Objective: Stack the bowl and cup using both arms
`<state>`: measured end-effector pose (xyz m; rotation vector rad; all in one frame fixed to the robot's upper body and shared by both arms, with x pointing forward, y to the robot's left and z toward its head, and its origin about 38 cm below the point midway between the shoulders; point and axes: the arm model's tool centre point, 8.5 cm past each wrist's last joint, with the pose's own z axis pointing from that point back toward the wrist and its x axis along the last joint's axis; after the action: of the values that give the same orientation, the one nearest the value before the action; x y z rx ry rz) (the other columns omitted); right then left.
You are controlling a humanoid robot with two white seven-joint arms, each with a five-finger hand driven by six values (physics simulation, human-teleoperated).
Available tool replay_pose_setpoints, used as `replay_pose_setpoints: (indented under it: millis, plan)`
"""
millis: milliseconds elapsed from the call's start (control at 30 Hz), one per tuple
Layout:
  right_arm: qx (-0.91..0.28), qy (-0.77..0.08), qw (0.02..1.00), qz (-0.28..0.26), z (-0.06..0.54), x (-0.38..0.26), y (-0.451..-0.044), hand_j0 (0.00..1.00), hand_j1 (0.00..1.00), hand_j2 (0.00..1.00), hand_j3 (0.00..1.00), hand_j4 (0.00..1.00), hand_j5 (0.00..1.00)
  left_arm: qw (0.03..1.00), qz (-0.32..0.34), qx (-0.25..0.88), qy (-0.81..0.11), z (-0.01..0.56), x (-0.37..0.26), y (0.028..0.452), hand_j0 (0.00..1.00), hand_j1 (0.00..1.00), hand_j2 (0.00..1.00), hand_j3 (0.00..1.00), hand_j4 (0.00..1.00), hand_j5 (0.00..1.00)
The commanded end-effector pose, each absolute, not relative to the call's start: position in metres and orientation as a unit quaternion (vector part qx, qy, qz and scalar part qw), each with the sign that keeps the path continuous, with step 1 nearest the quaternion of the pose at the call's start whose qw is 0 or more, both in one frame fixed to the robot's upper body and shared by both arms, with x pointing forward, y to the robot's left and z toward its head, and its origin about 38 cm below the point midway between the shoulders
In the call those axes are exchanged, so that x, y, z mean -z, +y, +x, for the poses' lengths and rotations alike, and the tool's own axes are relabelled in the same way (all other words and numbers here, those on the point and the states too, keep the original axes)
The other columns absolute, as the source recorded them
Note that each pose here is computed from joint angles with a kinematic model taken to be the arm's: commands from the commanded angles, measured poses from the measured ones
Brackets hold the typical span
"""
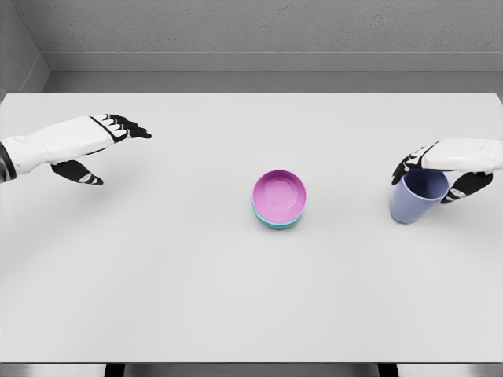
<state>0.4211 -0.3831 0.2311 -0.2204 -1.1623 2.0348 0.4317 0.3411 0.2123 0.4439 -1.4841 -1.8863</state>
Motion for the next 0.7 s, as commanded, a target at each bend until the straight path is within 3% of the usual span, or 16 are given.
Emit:
replay_pose_setpoints:
  millis: [0,667]
  plan:
    - [-0.796,-0.458,0.385,-0.086,0.421,-0.232,-0.383,0.71,0.71,0.71,0.71,0.71,0.71,0.344,0.168,0.723,-0.575,0.432,-0.212,0.339,1.00,1.00,1.00,1.00,1.00,1.00]
    - [-0.803,-0.471,0.355,-0.086,0.420,-0.248,-0.366,0.67,0.67,0.67,0.67,0.67,0.67,0.351,0.166,0.720,-0.575,0.435,-0.208,0.340,1.00,1.00,1.00,1.00,1.00,1.00]
